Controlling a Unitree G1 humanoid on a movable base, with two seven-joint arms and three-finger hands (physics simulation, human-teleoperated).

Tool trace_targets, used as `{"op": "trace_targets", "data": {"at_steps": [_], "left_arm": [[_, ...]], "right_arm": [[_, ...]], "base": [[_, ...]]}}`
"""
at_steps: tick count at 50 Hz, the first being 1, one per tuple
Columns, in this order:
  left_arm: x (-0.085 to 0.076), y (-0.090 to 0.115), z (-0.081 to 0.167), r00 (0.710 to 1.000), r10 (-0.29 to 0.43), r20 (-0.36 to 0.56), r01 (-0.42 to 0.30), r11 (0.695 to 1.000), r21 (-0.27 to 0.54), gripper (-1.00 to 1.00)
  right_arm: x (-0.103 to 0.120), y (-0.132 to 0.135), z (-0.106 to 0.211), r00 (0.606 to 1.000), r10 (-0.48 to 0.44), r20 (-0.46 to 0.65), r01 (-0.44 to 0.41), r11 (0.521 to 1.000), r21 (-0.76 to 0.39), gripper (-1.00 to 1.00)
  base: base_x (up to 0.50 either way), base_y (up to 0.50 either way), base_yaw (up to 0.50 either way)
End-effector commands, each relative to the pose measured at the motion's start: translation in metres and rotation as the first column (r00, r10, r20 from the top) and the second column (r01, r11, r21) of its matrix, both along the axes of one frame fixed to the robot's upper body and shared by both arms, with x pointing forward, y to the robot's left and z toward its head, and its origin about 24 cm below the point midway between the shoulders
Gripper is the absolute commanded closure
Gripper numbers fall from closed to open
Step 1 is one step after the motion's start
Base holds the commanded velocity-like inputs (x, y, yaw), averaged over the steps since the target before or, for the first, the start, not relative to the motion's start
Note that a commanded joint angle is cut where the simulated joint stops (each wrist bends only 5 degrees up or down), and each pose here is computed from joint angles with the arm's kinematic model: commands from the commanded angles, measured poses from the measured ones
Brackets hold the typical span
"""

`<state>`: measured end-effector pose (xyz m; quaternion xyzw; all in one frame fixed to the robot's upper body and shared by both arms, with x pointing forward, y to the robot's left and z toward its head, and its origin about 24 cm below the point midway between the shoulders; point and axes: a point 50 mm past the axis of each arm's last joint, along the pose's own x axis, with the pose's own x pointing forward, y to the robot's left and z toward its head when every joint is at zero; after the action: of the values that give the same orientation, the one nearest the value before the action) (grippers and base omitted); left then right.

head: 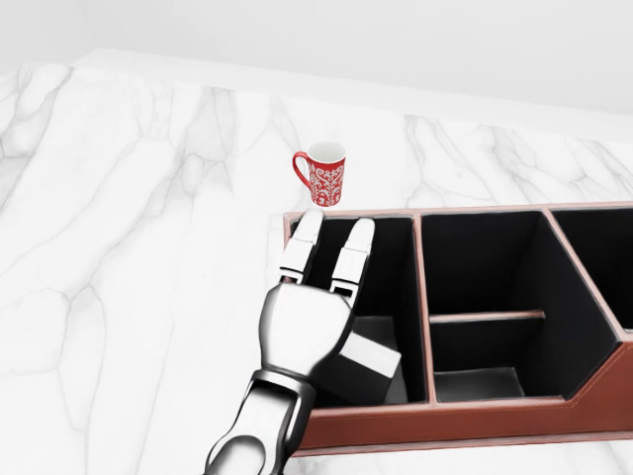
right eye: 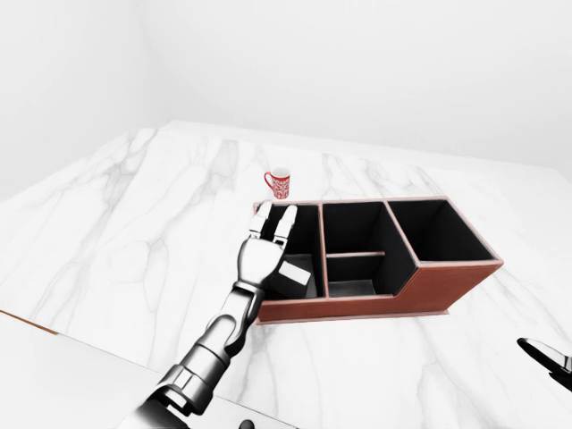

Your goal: Pick up the book and place it in the left compartment of the caddy.

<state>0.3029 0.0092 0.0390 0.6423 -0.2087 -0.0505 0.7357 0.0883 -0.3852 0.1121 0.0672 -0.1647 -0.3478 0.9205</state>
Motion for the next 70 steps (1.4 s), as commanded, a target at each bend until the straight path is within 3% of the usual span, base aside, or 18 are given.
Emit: {"op": "trace_targets", "data": {"at_steps": [1, 8, 23, 33, 39, 41, 43, 44, 48, 51, 53, 57, 59, 60, 62, 63, 66, 70], "left_arm": [[-0.026, 0.007, 0.055, 0.981, 0.026, 0.190, -0.010, 0.996, -0.085, -1.00], [-0.041, 0.008, 0.088, 0.962, 0.024, 0.271, 0.007, 0.994, -0.113, -1.00], [-0.044, 0.021, 0.114, 0.940, 0.064, 0.335, -0.012, 0.988, -0.155, -1.00], [-0.040, 0.039, 0.146, 0.876, 0.161, 0.456, -0.057, 0.971, -0.233, -1.00], [-0.039, 0.045, 0.157, 0.858, 0.189, 0.477, -0.034, 0.949, -0.314, -1.00], [-0.033, 0.049, 0.152, 0.896, 0.179, 0.406, -0.003, 0.918, -0.398, -1.00], [-0.033, 0.049, 0.152, 0.897, 0.173, 0.407, 0.004, 0.917, -0.399, -1.00], [-0.028, 0.057, 0.155, 0.896, 0.211, 0.390, 0.020, 0.860, -0.511, -1.00], [-0.024, 0.062, 0.162, 0.896, 0.207, 0.394, 0.066, 0.814, -0.576, -1.00], [-0.019, 0.063, 0.161, 0.901, 0.197, 0.387, 0.065, 0.819, -0.570, -1.00], [-0.015, 0.070, 0.162, 0.909, 0.222, 0.353, 0.086, 0.728, -0.680, -1.00], [-0.012, 0.074, 0.166, 0.913, 0.213, 0.349, 0.117, 0.681, -0.723, -1.00], [-0.012, 0.074, 0.166, 0.912, 0.212, 0.351, 0.120, 0.681, -0.723, -1.00], [-0.025, 0.080, 0.186, 0.872, 0.239, 0.428, 0.199, 0.626, -0.754, -1.00], [-0.026, 0.080, 0.187, 0.874, 0.230, 0.428, 0.213, 0.611, -0.763, -1.00], [-0.025, 0.083, 0.189, 0.882, 0.226, 0.414, 0.229, 0.562, -0.795, -1.00], [-0.027, 0.086, 0.195, 0.885, 0.207, 0.417, 0.270, 0.501, -0.822, -1.00], [-0.028, 0.085, 0.196, 0.883, 0.204, 0.422, 0.276, 0.500, -0.821, -1.00]], "right_arm": [[0.000, 0.000, -0.002, 1.000, 0.001, -0.007, -0.001, 1.000, 0.003, -1.00], [0.001, 0.000, -0.002, 1.000, 0.003, -0.010, -0.002, 1.000, 0.006, -1.00], [0.000, 0.000, -0.001, 1.000, -0.002, -0.007, 0.002, 1.000, 0.000, -1.00], [-0.001, 0.000, 0.001, 1.000, -0.004, -0.004, 0.004, 1.000, -0.006, -1.00], [0.000, 0.000, 0.000, 1.000, -0.005, -0.006, 0.005, 1.000, -0.003, -1.00], [0.001, 0.000, -0.003, 1.000, -0.001, -0.013, 0.001, 1.000, 0.005, -1.00], [0.001, 0.000, -0.003, 1.000, 0.000, -0.013, 0.000, 1.000, 0.006, -1.00], [0.000, 0.000, -0.001, 1.000, -0.004, -0.007, 0.004, 1.000, 0.000, -1.00], [0.001, 0.000, -0.002, 1.000, -0.003, -0.010, 0.003, 1.000, 0.003, -1.00], [0.001, 0.000, -0.002, 1.000, -0.001, -0.011, 0.001, 1.000, 0.005, -1.00], [0.000, 0.000, 0.000, 1.000, -0.004, -0.007, 0.004, 1.000, -0.001, -1.00], [0.000, 0.000, -0.001, 1.000, -0.004, -0.008, 0.004, 1.000, -0.001, -1.00], [0.000, 0.000, -0.001, 1.000, -0.004, -0.008, 0.004, 1.000, 0.000, -1.00], [0.000, 0.000, -0.001, 1.000, -0.003, -0.007, 0.003, 1.000, -0.001, -1.00], [0.000, 0.000, -0.001, 1.000, -0.003, -0.008, 0.003, 1.000, 0.000, -1.00], [0.000, 0.000, -0.001, 1.000, -0.002, -0.008, 0.002, 1.000, -0.001, -1.00], [-0.001, 0.000, 0.000, 1.000, -0.002, -0.007, 0.002, 1.000, -0.004, -1.00], [-0.001, 0.000, 0.000, 1.000, -0.002, -0.007, 0.002, 1.000, -0.004, -1.00]], "base": [[0.00, 0.00, 0.00], [0.00, 0.00, 0.00], [0.00, 0.00, 0.00], [0.00, 0.00, 0.00], [0.00, 0.00, 0.00], [0.00, 0.00, 0.00], [0.00, 0.00, 0.00], [0.00, 0.00, 0.00], [0.00, 0.00, 0.00], [0.00, 0.00, 0.00], [0.00, 0.00, 0.00], [0.00, 0.00, 0.00], [0.00, 0.00, 0.00], [0.00, 0.00, 0.00], [0.00, 0.00, 0.00], [0.00, 0.00, 0.00], [0.00, 0.00, 0.00], [0.00, 0.00, 0.00]]}}
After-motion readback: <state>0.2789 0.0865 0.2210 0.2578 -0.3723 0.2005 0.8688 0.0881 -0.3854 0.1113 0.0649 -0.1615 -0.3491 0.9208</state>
